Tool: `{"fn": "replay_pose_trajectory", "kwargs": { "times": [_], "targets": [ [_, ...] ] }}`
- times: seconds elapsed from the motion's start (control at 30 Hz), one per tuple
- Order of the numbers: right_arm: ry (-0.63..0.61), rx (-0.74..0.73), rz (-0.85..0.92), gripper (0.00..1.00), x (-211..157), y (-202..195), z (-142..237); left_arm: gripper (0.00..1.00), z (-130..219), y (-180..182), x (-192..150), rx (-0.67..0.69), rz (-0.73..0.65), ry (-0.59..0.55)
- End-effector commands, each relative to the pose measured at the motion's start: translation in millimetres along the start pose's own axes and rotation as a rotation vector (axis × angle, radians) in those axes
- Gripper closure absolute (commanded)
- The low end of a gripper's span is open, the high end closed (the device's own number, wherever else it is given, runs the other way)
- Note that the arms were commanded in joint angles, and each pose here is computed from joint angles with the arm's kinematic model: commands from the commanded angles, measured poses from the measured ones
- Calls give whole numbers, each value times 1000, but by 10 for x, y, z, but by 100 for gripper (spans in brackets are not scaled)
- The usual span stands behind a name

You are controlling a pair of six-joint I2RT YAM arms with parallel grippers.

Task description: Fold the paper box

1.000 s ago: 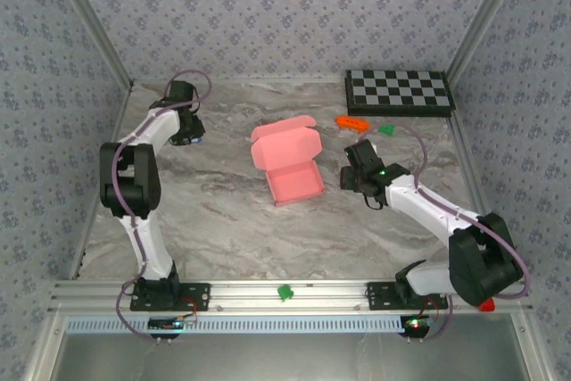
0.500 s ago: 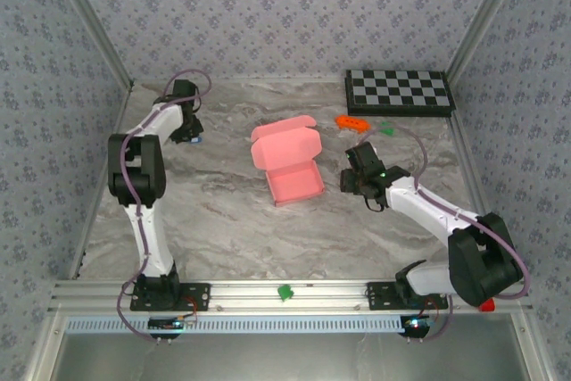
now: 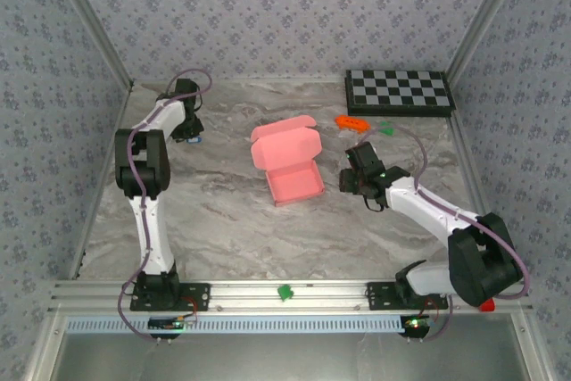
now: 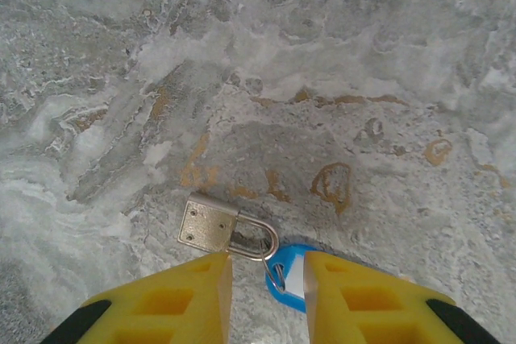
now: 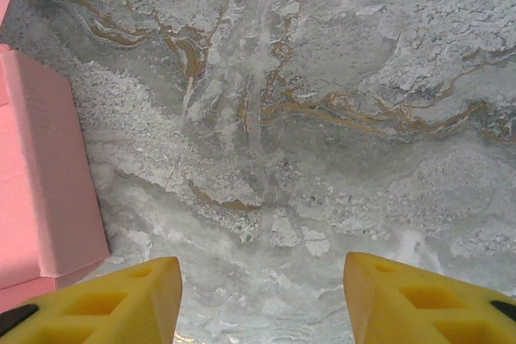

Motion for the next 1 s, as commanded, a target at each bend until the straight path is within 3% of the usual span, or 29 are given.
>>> {"fn": "replay_pose_trajectory", "kwargs": {
  "times": [0.0, 0.53, 0.97],
  "targets": [
    [-3, 9, -13, 43, -18, -6, 5, 72, -10, 42, 41, 31, -3, 4],
    [3, 15, -12, 43, -21, 17, -11, 99, 64, 135, 40, 46, 11, -24],
    [19, 4, -20, 43, -77, -5, 28, 100, 747, 375, -40, -7, -3, -165]
  ]
}}
Point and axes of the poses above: each hand's point on the last joint's axis, 136 mm out from that joint toward the fingers, its own z axis back along the fingers, its own y axis along the line the jaws close on, x = y × z, the point moved 2 cm from there along z, back along the fingers, and after that the axes turned 9 degrees about z, right-handed, at the moved point
